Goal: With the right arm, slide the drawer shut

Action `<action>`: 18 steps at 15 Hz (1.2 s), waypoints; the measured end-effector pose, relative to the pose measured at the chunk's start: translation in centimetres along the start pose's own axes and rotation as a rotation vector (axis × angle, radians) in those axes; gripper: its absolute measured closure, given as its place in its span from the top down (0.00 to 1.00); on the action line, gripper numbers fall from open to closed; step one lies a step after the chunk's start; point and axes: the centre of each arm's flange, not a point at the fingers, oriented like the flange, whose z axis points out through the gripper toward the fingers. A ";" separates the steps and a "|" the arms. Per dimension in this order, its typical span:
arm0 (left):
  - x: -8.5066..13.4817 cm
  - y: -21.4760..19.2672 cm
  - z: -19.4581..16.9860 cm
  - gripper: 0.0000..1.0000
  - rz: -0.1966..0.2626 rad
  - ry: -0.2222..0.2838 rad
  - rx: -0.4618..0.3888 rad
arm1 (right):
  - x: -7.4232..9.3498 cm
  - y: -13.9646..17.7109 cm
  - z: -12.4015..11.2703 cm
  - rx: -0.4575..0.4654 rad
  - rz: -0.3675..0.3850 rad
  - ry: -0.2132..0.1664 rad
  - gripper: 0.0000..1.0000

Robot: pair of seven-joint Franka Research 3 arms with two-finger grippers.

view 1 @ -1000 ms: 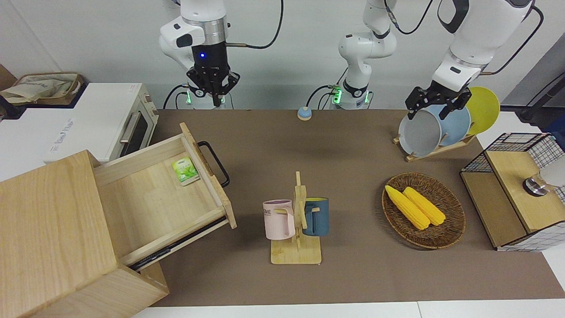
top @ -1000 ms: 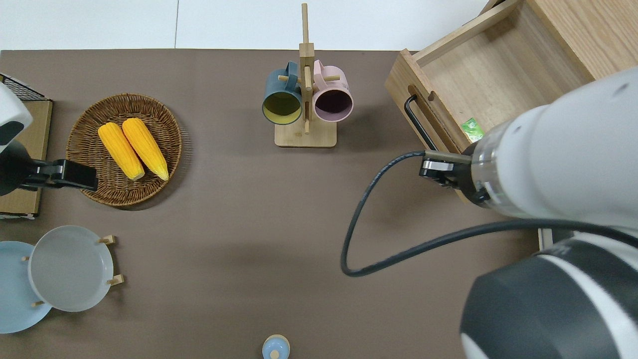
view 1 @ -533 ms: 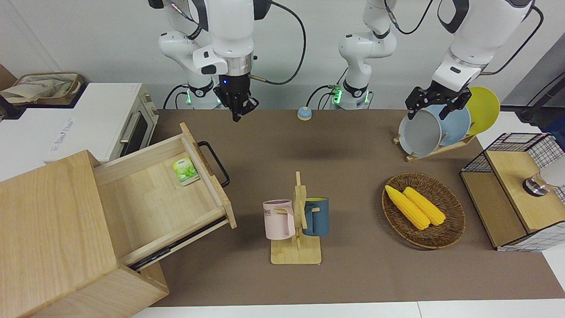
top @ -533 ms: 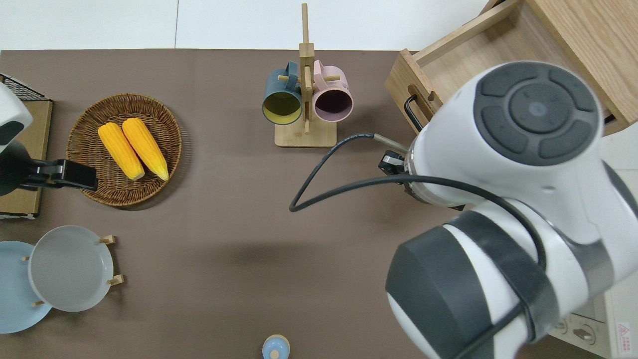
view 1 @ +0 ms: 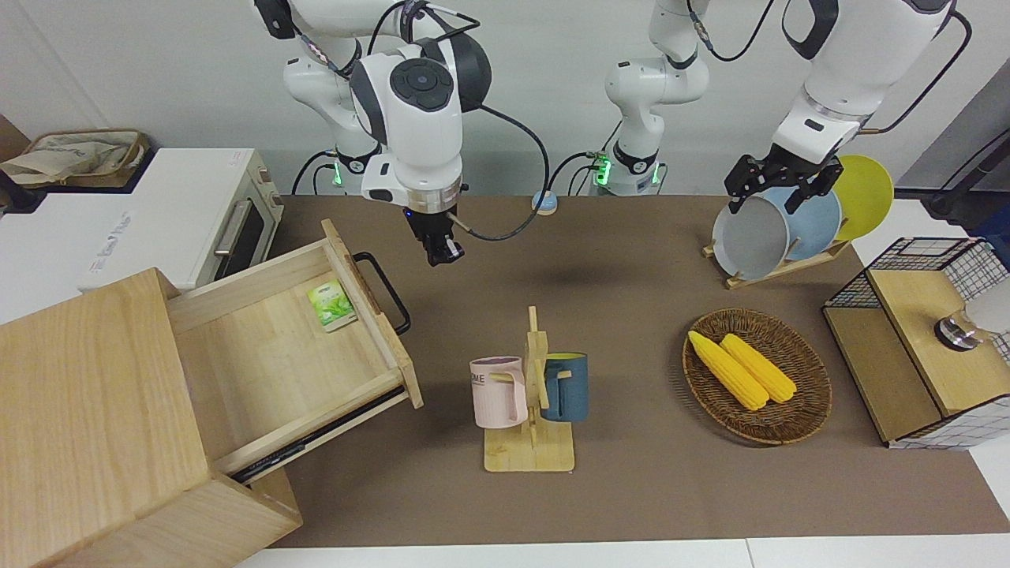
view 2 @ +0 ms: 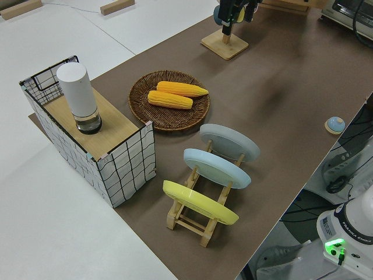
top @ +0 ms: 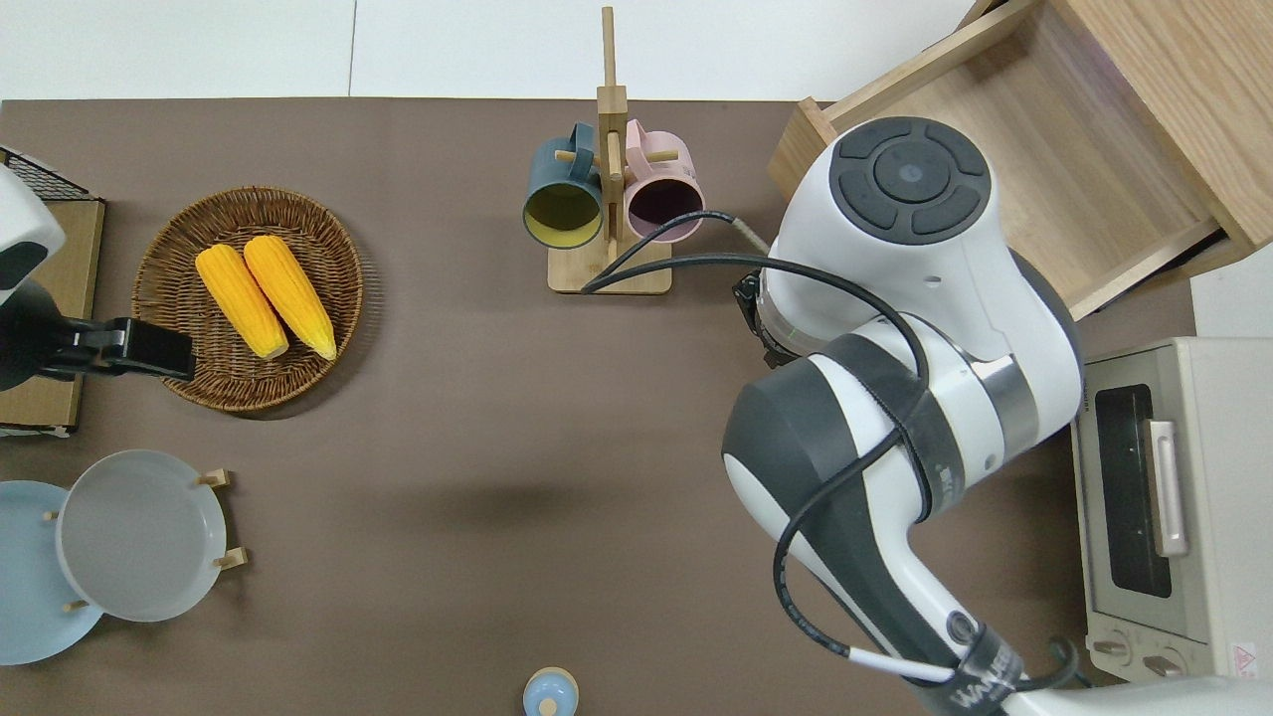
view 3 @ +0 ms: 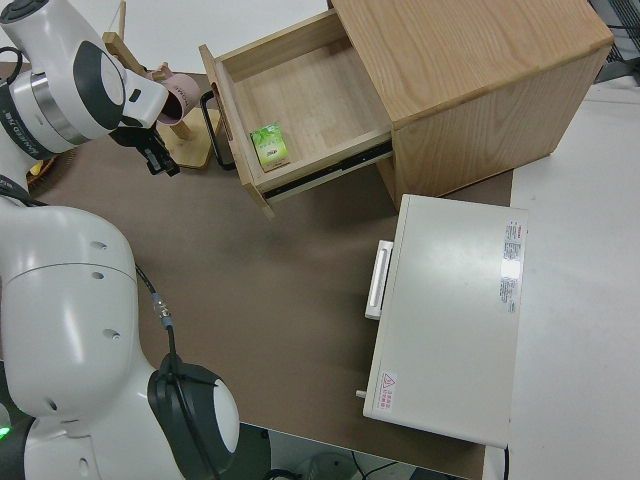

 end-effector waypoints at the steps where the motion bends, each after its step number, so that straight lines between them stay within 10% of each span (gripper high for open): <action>1: 0.0 0.0 0.0 1.00 0.000 0.000 0.000 | 0.3 -0.3 0.6 0.014 0.046 -0.006 0.01; 8: 0.0 0.0 0.0 1.00 0.000 0.000 0.000 | 3.6 -0.8 1.2 0.096 0.153 0.014 0.01; 18: 0.0 0.0 0.0 1.00 0.000 0.000 0.000 | 5.8 -1.2 4.2 0.055 0.095 0.018 0.01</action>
